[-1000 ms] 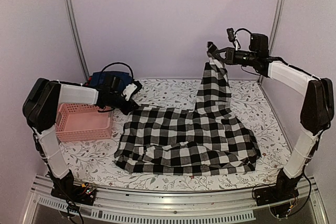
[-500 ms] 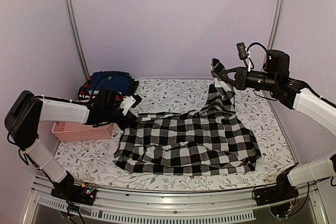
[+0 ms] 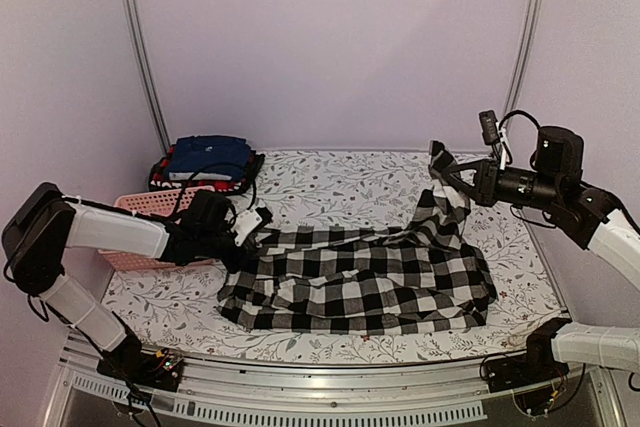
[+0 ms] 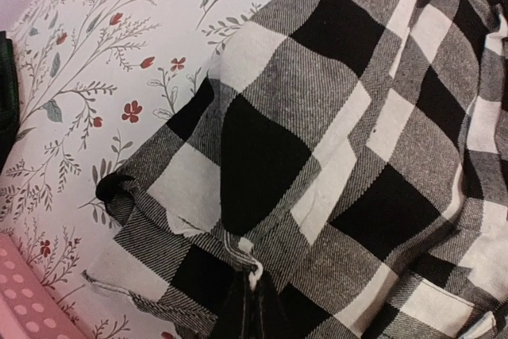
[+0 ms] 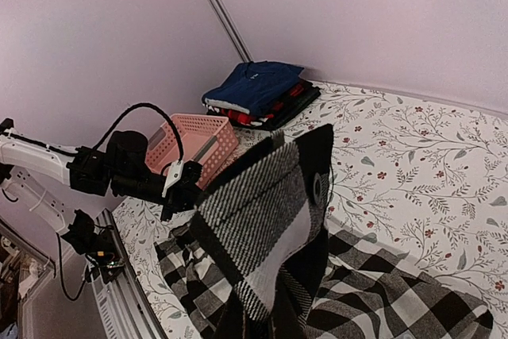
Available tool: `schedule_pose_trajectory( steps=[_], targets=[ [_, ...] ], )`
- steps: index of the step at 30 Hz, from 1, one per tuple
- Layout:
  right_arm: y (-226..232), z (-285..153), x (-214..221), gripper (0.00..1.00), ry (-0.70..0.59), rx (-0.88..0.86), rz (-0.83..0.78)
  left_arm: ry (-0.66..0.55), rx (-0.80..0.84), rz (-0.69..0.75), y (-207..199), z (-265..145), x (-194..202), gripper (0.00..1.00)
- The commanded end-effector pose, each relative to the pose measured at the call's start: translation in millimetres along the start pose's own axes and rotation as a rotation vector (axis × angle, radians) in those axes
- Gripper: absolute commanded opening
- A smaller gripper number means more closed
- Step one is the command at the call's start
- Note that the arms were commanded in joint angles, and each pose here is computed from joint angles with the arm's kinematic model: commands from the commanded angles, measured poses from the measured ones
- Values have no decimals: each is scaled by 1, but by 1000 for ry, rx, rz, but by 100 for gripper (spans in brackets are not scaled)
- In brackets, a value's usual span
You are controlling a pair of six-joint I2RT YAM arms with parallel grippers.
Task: Fold and stack the mixed laundry pile
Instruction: Fold the 1/3-folded shirt at the center of the board, then adjust the rectangle-folded shirt at the center of the board.
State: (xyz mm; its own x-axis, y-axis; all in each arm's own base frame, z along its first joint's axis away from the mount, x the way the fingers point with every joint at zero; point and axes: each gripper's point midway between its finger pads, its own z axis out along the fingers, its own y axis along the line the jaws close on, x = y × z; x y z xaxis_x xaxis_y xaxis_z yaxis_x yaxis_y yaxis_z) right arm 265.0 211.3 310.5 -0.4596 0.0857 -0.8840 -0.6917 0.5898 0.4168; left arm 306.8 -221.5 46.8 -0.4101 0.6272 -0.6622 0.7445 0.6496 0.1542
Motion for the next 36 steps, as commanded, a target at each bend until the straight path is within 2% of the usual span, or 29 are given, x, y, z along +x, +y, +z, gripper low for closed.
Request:
schedule_pose_trajectory(
  steps=[1, 7, 15, 21, 24, 27, 30, 33, 34, 36],
  targets=[
    [7, -16, 7, 0, 19, 17, 6, -34, -38, 21, -4, -12, -7, 0],
    [16, -30, 10, 0, 23, 13, 3, -97, -24, 61, -13, -32, -25, 0],
    [22, -37, 15, 0, 39, 1, -12, 56, 78, 97, -44, -19, 6, 0],
    [19, -40, 34, 0, 83, 1, -8, 103, 54, 78, -40, -15, 16, 1],
    [17, -35, 56, 0, 150, -27, 22, 95, 16, 68, -34, -17, 13, 14],
    [25, -30, 70, 0, 190, -116, 46, -1, -11, 59, -28, -31, -12, 32],
    [32, -22, 74, 0, 213, -190, 52, -166, -86, 35, -12, -63, -48, 57],
    [34, -10, 76, 0, 239, -257, 53, -399, -185, -32, 9, -113, -95, 95],
    [36, -7, 76, 0, 241, -281, 50, -473, -199, -53, 12, -130, -107, 99],
    [37, 7, 80, 0, 265, -324, 55, -601, -175, -96, 11, -158, -125, 100]
  ],
)
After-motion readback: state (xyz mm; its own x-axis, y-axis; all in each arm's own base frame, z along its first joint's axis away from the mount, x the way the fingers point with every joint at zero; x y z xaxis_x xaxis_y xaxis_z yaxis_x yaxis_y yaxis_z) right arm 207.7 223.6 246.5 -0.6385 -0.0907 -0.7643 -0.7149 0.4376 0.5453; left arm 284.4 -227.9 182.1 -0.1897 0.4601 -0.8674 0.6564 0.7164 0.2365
